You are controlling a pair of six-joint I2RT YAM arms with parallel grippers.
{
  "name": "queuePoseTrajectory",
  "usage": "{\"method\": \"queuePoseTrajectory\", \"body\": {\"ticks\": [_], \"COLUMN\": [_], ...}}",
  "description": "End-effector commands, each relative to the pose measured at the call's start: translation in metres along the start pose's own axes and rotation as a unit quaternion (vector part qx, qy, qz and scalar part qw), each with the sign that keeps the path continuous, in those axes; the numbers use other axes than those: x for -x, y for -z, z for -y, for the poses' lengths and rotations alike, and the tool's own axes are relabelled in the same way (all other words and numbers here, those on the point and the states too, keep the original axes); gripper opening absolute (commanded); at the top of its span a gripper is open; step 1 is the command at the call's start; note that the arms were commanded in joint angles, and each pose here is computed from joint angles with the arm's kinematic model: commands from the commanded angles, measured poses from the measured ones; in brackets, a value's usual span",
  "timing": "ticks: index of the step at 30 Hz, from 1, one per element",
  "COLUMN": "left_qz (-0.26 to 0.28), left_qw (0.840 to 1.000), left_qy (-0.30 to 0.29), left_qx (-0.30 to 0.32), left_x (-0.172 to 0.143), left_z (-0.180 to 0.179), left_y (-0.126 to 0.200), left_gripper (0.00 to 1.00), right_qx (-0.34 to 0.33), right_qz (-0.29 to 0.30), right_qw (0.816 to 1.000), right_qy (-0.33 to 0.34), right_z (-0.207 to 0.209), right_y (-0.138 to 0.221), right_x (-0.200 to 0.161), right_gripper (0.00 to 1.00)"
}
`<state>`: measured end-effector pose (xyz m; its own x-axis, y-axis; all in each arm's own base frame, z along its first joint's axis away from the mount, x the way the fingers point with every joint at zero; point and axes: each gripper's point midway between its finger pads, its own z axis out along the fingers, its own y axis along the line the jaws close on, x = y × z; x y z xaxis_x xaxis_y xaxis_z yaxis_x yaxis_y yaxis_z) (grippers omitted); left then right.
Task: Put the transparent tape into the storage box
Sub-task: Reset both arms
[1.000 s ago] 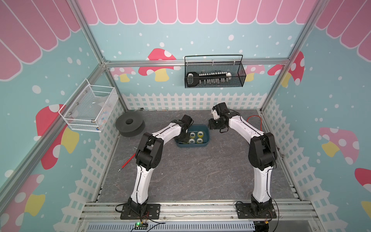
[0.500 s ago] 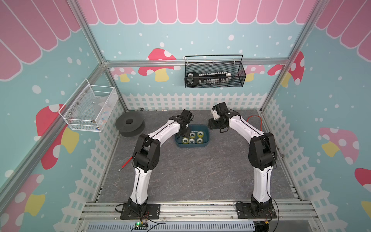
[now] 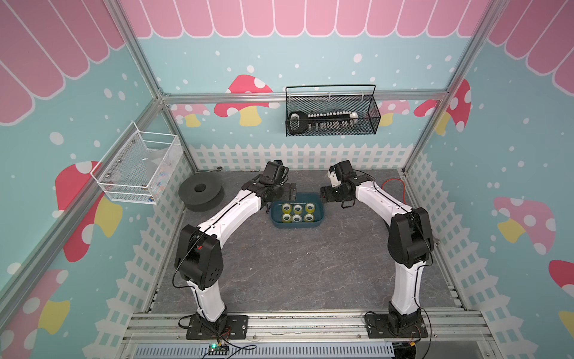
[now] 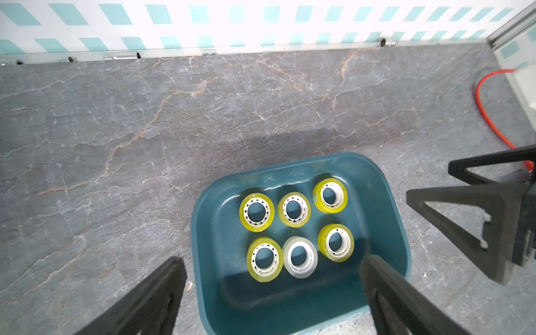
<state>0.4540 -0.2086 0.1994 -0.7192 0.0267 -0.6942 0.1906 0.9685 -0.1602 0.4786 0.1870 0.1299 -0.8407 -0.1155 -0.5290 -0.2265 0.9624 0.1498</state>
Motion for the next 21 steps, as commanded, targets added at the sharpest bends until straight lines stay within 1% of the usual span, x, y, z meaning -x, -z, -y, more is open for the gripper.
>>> {"method": "queuePoseTrajectory", "body": {"ticks": [1,4,5,6,8,11,13,15,17,18,19,21], "left_qz": [0.040,0.072,0.085,0.101,0.140,0.199,0.245,0.285,0.302,0.301,0.302,0.315], "left_qw": [0.999,0.997,0.995,0.994,0.988,0.977,0.967,0.955,0.949,0.949,0.948,0.942], "left_qy": [0.023,0.041,0.046,0.051,0.059,0.066,0.055,0.050,0.036,0.033,0.030,0.025], "left_qx": [-0.007,0.005,0.006,0.002,0.016,0.031,0.035,0.063,0.088,0.090,0.095,0.114], "left_x": [0.007,0.002,0.002,0.001,-0.001,-0.007,-0.014,-0.019,-0.029,-0.033,-0.036,-0.041], "left_z": [-0.002,-0.013,-0.017,-0.018,-0.031,-0.051,-0.060,-0.082,-0.097,-0.105,-0.111,-0.129], "left_y": [0.013,0.028,0.035,0.042,0.055,0.078,0.094,0.106,0.111,0.110,0.110,0.110], "left_gripper": [0.99,0.99,0.99,0.99,0.99,0.99,0.99,0.99,0.99,0.99,0.99,0.99], "right_qx": [-0.017,-0.048,-0.053,-0.054,-0.075,-0.105,-0.114,-0.099,-0.056,-0.057,-0.075,-0.116], "right_qz": [0.035,0.040,0.051,0.058,0.069,0.115,0.166,0.214,0.250,0.255,0.253,0.260], "right_qw": [0.999,0.998,0.997,0.997,0.995,0.988,0.979,0.972,0.961,0.959,0.960,0.957], "right_qy": [0.008,0.000,-0.001,0.002,-0.005,-0.011,-0.013,0.014,0.109,0.112,0.091,0.051], "right_z": [0.003,0.014,0.015,0.016,0.023,0.034,0.039,0.034,0.014,0.016,0.024,0.043], "right_y": [0.021,0.026,0.035,0.040,0.046,0.067,0.087,0.101,0.103,0.103,0.104,0.106], "right_x": [0.011,0.009,0.013,0.014,0.014,0.021,0.024,0.026,0.022,0.017,0.013,0.005], "right_gripper": [0.99,0.99,0.99,0.99,0.99,0.99,0.99,0.99,0.99,0.99,0.99,0.99]}}
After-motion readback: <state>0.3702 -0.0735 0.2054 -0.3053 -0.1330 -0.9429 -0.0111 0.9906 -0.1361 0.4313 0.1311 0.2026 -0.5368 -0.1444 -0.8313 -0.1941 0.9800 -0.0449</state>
